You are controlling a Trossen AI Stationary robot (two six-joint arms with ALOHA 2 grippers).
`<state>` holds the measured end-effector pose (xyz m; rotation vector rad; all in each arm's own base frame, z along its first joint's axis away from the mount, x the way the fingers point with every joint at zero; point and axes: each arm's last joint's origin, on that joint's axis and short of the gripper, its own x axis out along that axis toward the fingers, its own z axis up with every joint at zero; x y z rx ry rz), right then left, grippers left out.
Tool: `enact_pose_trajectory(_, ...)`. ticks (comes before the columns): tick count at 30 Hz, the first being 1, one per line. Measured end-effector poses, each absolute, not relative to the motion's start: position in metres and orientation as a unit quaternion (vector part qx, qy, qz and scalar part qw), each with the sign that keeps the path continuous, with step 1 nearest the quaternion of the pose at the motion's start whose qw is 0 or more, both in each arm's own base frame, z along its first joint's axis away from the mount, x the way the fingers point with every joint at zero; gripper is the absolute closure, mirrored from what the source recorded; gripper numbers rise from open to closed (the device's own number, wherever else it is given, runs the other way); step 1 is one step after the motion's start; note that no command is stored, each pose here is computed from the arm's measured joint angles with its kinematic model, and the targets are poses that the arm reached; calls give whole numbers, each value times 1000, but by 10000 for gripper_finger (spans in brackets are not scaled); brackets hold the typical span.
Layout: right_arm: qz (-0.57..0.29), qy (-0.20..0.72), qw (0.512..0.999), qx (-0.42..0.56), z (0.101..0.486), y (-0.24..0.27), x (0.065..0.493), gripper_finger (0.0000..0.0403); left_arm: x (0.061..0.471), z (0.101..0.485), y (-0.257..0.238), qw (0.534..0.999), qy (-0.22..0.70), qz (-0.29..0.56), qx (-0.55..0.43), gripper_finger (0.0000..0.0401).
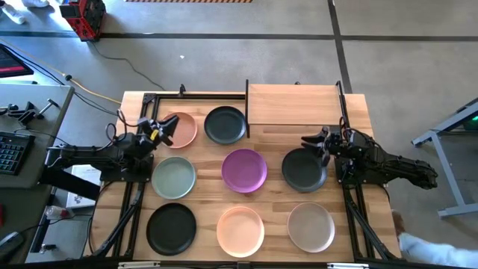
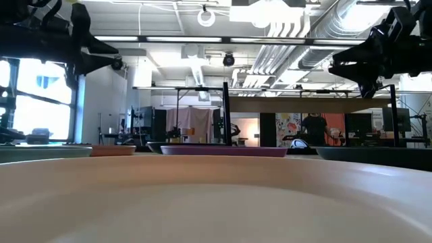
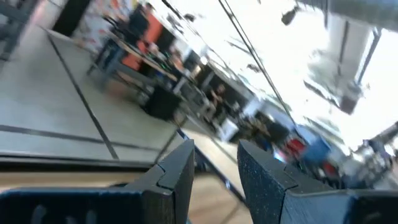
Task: Place and stack plates onto a shelf
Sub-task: Put the right black plate on the shelf
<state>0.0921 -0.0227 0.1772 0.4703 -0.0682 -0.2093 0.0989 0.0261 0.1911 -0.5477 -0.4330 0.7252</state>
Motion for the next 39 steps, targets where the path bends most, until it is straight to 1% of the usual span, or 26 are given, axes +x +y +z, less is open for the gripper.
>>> enact_pose_trajectory(2, -106, -38, 963, 243, 178, -23, 92, 263, 99, 191, 26, 874, -210, 352, -263, 288)
enact_pose_trajectory(6, -104, -52, 966, 231, 181, -23, 92, 263, 98, 193, 26, 870, -220, 348, -273, 288)
enact_pose_trajectory(10, -91, -103, 965, 221, 191, -23, 91, 263, 96, 204, 26, 862, -254, 337, -281, 288)
enact_pose_trajectory(13, -77, -158, 962, 209, 202, -22, 88, 263, 93, 220, 26, 863, -270, 335, -264, 288)
enact_pose_trajectory(17, -68, -221, 959, 165, 223, -20, 82, 263, 87, 250, 25, 869, -288, 335, -224, 288)
enact_pose_trajectory(22, -69, -264, 955, 118, 255, -17, 70, 263, 83, 286, 24, 876, -302, 328, -183, 288)
enact_pose_trajectory(25, -68, -277, 952, 109, 278, -15, 63, 263, 85, 303, 24, 880, -301, 327, -165, 288)
enact_pose_trajectory(29, -76, -232, 963, 117, 306, -15, 61, 263, 93, 320, 25, 883, -295, 330, -157, 288)
enact_pose_trajectory(34, -91, -142, 976, 134, 335, -18, 73, 263, 109, 332, 26, 890, -273, 337, -140, 288)
enact_pose_trajectory(37, -99, -86, 977, 166, 347, -21, 86, 263, 118, 337, 26, 896, -256, 344, -120, 288)
enact_pose_trajectory(39, -100, -33, 975, 197, 348, -24, 97, 263, 123, 337, 27, 898, -245, 350, -107, 288)
